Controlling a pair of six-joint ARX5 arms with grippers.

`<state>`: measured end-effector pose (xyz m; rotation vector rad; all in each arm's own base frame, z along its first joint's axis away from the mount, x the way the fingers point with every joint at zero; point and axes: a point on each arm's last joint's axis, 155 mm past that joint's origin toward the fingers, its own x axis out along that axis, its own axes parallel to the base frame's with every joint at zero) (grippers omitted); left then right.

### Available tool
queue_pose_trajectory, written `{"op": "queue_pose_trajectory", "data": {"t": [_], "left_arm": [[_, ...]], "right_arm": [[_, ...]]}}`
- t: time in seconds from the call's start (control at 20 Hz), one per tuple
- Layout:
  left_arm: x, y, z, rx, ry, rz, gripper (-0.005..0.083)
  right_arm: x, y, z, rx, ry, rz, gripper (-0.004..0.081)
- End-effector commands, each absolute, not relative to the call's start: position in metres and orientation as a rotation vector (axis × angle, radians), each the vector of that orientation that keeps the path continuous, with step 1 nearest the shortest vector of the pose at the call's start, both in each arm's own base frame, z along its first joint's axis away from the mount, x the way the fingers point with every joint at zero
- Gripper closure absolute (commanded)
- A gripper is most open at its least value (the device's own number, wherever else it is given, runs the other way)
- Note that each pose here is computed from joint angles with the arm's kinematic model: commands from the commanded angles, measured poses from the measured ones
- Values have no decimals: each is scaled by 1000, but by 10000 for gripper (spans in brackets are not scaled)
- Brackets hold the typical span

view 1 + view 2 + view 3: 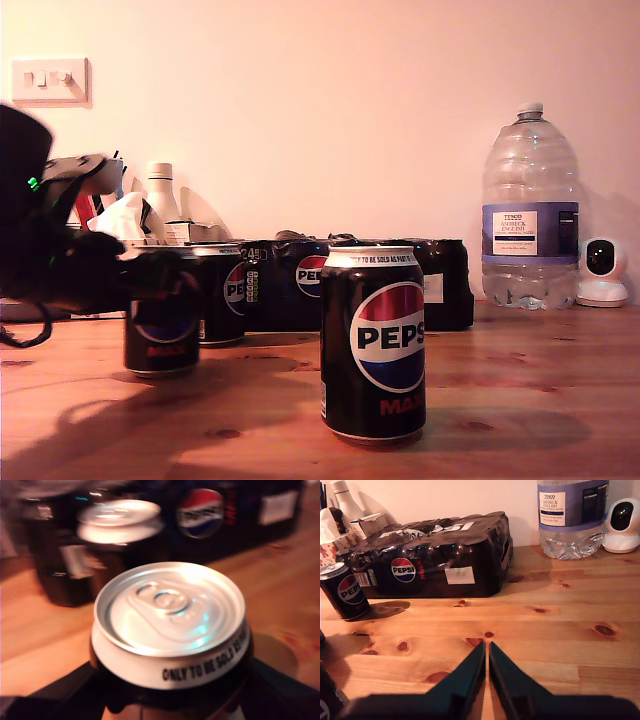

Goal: Stack up the Pepsi cans on top of each other

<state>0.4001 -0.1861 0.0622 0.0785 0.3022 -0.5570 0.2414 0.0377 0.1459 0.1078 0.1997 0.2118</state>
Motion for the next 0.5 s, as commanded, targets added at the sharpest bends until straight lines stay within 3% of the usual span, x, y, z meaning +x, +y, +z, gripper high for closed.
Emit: {"op": "queue_pose_trajectory", "data": {"t": [0.0, 0.45], "left_arm": [[397, -196, 94, 79, 223, -583, 343], [381, -203, 131, 80, 205, -611, 344]], "right_arm": [[242, 37, 139, 113, 213, 207, 782], [237, 37, 119, 125, 293, 203, 782]]}}
